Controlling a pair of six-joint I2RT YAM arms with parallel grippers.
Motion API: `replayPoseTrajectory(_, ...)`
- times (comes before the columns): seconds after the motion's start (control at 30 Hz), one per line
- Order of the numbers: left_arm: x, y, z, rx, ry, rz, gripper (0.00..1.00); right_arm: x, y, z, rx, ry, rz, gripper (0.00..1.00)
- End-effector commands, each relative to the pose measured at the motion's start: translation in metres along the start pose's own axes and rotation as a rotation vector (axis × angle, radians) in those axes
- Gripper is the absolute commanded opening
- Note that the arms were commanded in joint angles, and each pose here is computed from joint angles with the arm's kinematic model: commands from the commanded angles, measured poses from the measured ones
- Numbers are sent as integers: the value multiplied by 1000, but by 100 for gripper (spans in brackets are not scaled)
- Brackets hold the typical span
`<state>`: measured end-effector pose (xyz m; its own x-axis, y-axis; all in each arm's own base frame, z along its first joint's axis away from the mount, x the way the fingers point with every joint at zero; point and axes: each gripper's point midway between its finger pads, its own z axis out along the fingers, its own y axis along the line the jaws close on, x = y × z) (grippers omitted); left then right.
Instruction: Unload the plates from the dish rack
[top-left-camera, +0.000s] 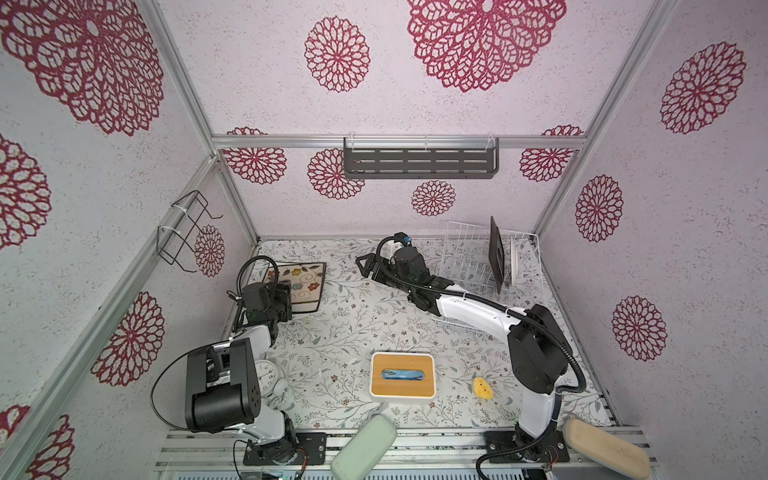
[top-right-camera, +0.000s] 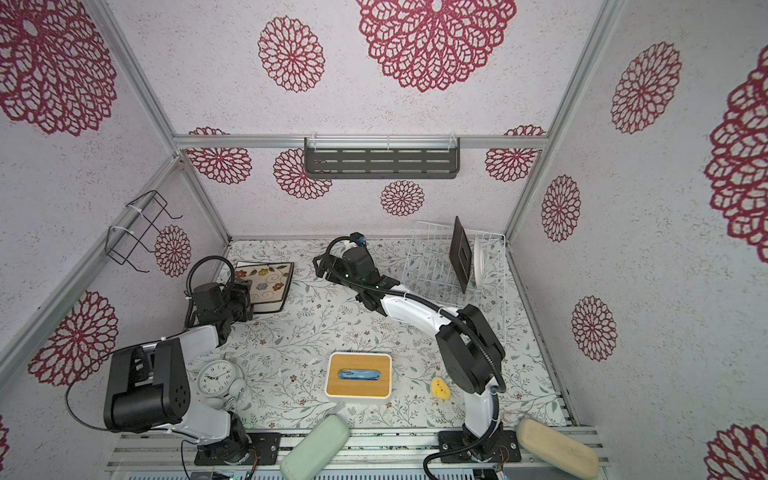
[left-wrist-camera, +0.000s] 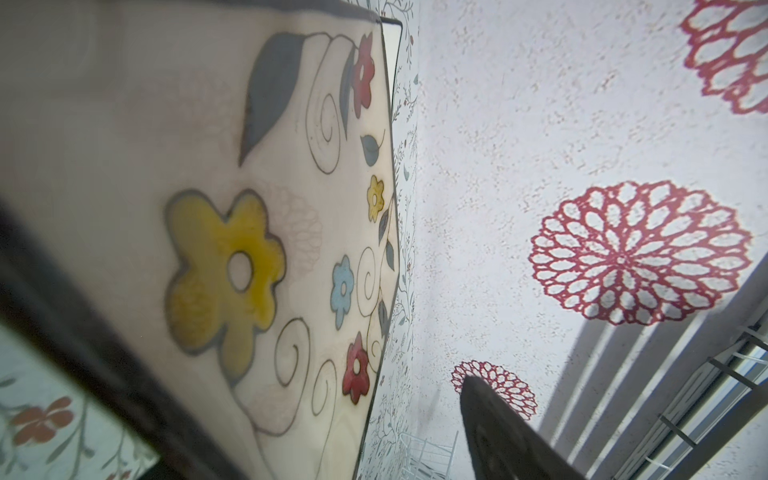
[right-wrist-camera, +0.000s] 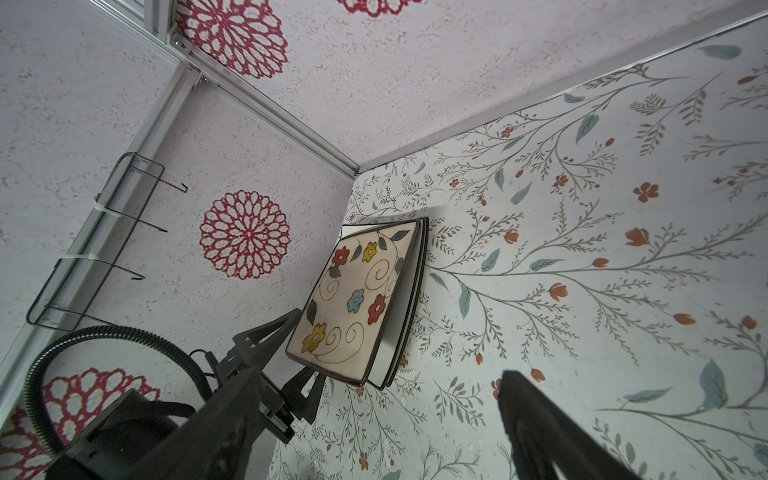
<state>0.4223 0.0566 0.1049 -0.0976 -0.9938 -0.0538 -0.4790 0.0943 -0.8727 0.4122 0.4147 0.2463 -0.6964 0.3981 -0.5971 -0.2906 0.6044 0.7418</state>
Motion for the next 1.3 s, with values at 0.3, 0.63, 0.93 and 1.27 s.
replayPoseTrajectory(0.3,-7,-33,0,103,16,63,80,-19,23,-14,-45,-56,-3,92)
replayPoseTrajectory(0.63,-5,-29,-6,87,20,92,81,-19,23,-14,-45,-56,0,92)
replayPoseTrajectory(0.93,-10,-34,-18,76,-6,137,83,-18,23,-16,-48,-56,3,92)
replayPoseTrajectory(1.27,-12,-38,-18,79,11,143,84,-19,23,-19,-46,-59,0,92)
